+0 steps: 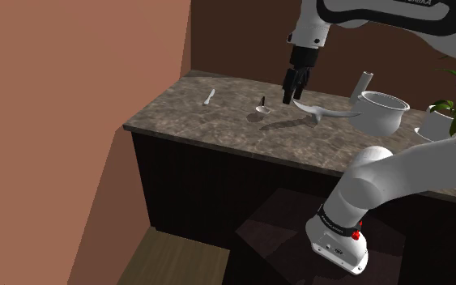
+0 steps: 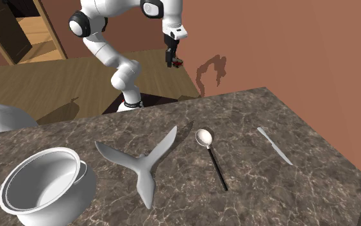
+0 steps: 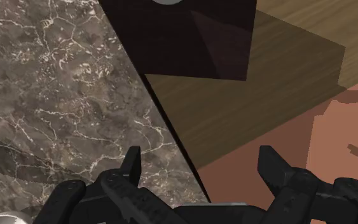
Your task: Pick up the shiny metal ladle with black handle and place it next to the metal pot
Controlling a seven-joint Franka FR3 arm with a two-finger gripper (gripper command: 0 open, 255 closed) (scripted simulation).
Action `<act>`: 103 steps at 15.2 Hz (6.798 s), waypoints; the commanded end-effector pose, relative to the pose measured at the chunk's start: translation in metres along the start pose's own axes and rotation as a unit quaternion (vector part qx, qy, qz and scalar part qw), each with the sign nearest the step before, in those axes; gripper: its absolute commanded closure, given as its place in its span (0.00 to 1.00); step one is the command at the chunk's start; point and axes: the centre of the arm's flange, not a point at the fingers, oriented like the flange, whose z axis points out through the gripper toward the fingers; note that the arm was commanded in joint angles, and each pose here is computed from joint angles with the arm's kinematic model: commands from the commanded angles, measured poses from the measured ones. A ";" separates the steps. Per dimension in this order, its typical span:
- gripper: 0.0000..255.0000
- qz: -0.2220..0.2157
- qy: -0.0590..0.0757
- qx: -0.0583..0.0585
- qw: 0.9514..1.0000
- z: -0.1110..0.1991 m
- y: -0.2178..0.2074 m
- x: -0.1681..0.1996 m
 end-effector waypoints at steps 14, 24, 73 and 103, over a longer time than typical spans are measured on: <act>0.00 0.172 0.045 -0.006 0.984 0.055 0.088 0.120; 0.00 0.301 0.078 -0.011 0.950 0.089 0.181 0.191; 1.00 0.523 0.136 -0.018 0.842 0.154 0.393 0.261; 1.00 0.523 0.136 -0.018 0.842 -0.003 0.375 0.249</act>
